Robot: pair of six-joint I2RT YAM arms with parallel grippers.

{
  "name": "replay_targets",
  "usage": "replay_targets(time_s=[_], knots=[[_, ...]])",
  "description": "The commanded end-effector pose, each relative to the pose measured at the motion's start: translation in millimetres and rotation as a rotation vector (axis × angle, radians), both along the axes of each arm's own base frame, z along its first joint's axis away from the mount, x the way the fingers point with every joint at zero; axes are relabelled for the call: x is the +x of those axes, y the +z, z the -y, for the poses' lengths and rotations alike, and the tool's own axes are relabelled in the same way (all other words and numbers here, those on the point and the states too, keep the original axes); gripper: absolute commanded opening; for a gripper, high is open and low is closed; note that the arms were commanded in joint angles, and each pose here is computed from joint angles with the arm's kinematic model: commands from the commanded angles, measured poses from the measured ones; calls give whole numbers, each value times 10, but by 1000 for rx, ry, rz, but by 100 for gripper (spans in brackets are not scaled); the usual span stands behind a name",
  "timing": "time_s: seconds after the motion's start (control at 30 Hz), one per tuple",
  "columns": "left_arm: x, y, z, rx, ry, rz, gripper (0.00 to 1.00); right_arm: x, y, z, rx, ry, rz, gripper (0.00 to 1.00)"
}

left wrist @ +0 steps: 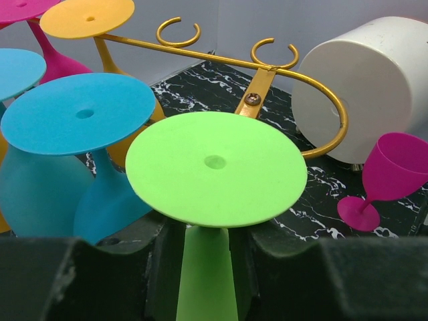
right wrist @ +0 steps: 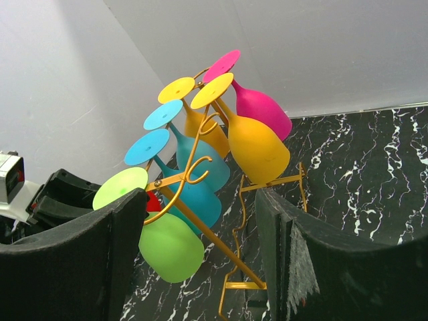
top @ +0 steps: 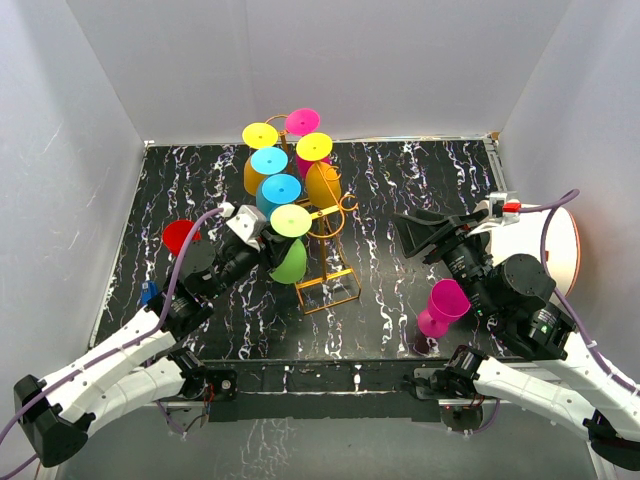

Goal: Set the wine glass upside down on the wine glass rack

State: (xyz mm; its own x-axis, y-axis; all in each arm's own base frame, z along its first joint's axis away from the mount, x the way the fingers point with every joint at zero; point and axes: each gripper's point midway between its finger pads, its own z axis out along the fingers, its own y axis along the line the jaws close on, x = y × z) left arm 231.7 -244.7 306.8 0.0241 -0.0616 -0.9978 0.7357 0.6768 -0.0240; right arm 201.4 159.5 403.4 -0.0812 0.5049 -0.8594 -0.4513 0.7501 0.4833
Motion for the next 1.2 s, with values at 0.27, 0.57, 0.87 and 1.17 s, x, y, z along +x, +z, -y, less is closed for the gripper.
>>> replay_targets(time_s=[0.27,0.57,0.87,1.17], knots=[[-170,-12,-128,-4,-7,-89,49,-6,158,12,49,-3,18,64],[-388,280,-536,8,68,-90,67,154,-6,313,-35,-210,-154,63],[-366,779,-824,-6,176,20,88,41,-751,845,-160,-551,-559,59],[-264,1361,-1074,-136,323,70,99,-217,-1488,874,-166,-563,-771,50]])
